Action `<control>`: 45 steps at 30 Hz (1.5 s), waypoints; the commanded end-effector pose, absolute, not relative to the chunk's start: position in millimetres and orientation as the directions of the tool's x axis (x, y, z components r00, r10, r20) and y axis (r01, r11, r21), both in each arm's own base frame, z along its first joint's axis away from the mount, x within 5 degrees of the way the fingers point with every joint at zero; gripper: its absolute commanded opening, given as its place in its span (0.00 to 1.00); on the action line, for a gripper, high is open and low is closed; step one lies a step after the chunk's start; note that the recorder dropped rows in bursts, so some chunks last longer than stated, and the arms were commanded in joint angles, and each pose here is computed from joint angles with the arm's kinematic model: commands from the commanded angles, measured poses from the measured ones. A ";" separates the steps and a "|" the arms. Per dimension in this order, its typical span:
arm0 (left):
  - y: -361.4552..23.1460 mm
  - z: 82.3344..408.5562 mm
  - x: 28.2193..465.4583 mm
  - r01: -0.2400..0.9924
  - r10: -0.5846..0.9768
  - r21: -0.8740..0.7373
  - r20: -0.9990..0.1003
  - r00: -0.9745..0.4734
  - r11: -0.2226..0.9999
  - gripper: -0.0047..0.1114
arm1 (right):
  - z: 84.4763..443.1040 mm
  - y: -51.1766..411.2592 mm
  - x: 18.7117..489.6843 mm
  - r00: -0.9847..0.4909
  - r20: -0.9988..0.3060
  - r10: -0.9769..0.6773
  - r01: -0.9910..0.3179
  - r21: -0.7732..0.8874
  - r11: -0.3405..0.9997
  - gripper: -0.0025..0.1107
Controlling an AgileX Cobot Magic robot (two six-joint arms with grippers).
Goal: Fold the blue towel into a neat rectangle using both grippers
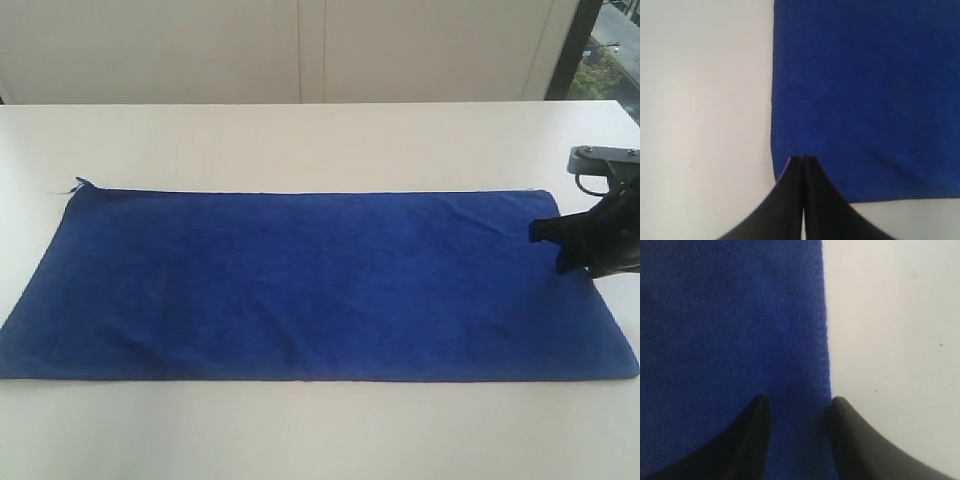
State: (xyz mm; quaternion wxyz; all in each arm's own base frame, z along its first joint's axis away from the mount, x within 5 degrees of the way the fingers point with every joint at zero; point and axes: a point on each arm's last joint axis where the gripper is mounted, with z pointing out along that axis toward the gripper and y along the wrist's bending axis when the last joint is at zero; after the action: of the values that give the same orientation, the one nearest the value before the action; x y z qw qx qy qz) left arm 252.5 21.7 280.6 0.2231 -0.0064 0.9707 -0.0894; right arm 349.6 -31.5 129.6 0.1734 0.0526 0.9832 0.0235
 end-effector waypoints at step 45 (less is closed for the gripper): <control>25.0 286.2 258.7 0.008 -0.078 -0.158 -0.530 -0.845 0.987 0.04 | 153.3 -126.0 351.6 -0.935 -0.294 0.200 0.220 -0.038 0.975 0.02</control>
State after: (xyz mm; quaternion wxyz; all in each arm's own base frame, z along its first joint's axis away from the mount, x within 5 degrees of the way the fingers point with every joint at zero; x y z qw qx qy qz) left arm 261.4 25.4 284.9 0.2762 -0.0142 0.9583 -0.0718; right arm 349.6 -122.8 147.1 0.1462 0.1007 0.9835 -0.0351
